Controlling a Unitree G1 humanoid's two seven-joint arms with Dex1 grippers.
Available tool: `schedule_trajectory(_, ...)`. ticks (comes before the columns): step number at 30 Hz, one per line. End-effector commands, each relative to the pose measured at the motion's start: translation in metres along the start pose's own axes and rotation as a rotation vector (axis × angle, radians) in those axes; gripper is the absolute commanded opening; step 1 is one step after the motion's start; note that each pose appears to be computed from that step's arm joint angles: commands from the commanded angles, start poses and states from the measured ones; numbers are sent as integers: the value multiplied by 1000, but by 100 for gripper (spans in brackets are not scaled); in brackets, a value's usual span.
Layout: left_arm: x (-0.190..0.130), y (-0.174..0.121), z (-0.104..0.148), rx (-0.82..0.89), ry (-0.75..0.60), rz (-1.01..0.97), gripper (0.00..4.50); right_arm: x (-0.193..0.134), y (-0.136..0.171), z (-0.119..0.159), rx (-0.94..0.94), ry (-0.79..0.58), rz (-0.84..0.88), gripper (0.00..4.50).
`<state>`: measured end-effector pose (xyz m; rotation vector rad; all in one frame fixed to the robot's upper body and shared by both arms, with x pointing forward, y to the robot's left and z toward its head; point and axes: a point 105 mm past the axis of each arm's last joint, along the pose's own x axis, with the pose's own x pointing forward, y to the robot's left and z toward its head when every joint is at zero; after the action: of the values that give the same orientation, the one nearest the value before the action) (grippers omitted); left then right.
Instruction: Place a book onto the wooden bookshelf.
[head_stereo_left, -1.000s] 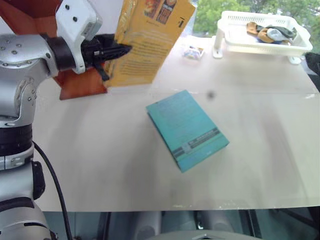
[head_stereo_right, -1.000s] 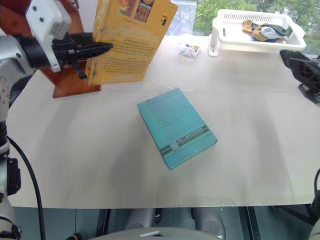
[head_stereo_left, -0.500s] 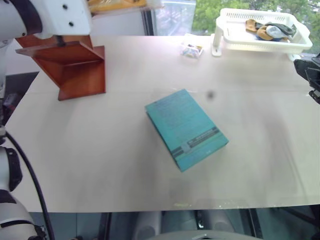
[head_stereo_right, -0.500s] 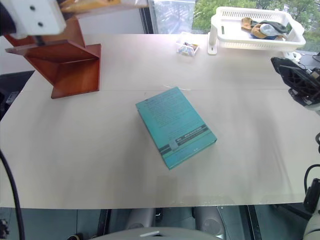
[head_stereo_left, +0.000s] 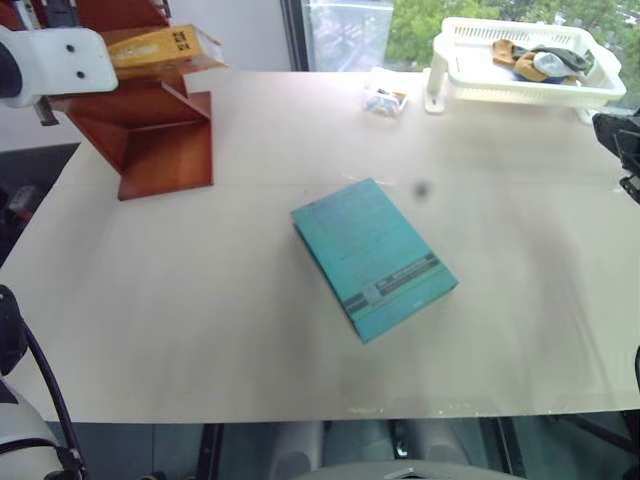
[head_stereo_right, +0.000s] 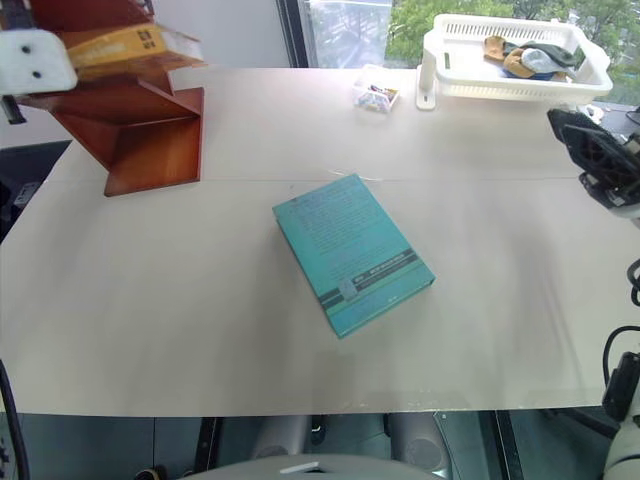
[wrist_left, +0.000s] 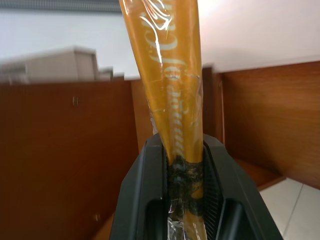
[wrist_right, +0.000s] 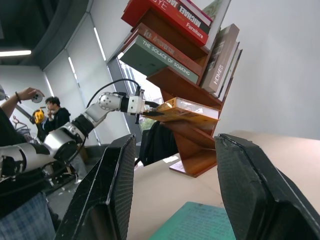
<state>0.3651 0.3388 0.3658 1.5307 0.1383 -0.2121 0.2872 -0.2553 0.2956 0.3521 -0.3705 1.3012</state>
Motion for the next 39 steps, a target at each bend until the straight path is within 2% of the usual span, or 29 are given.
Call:
schedule_trajectory(1,-3,-1,-17,6,65,-5,36,-2,7,17,-78,-19,15,255)
schedule_trajectory(4,-4,0,-24,-4,91,10,36,-5,8,18,-85,-20,5,255)
schedule_trajectory(6,-4,-1,-29,-14,113,-1,149,-5,7,18,-89,-23,1,255)
schedule_trajectory(7,-4,-2,-31,-16,125,-10,176,-5,7,18,-90,-24,1,255)
schedule_trajectory(11,-6,-10,-46,-28,192,-36,368,-5,7,18,-95,-25,-6,255)
schedule_trajectory(17,-15,-14,-61,-26,251,-44,368,-6,6,18,-100,-27,-14,255)
schedule_trajectory(24,-29,14,-55,19,223,100,368,-5,5,17,-98,-28,-20,255)
schedule_trajectory(29,-42,18,-60,27,244,100,368,-5,4,17,-97,-27,-25,255)
schedule_trajectory(31,-44,20,-54,-4,196,107,368,-5,4,17,-97,-25,-27,255)
schedule_trajectory(34,-41,22,-25,-188,-28,123,368,-6,4,16,-94,-22,-30,255)
schedule_trajectory(39,-42,-20,14,-409,-257,-32,368,-11,5,14,-77,-24,-56,255)
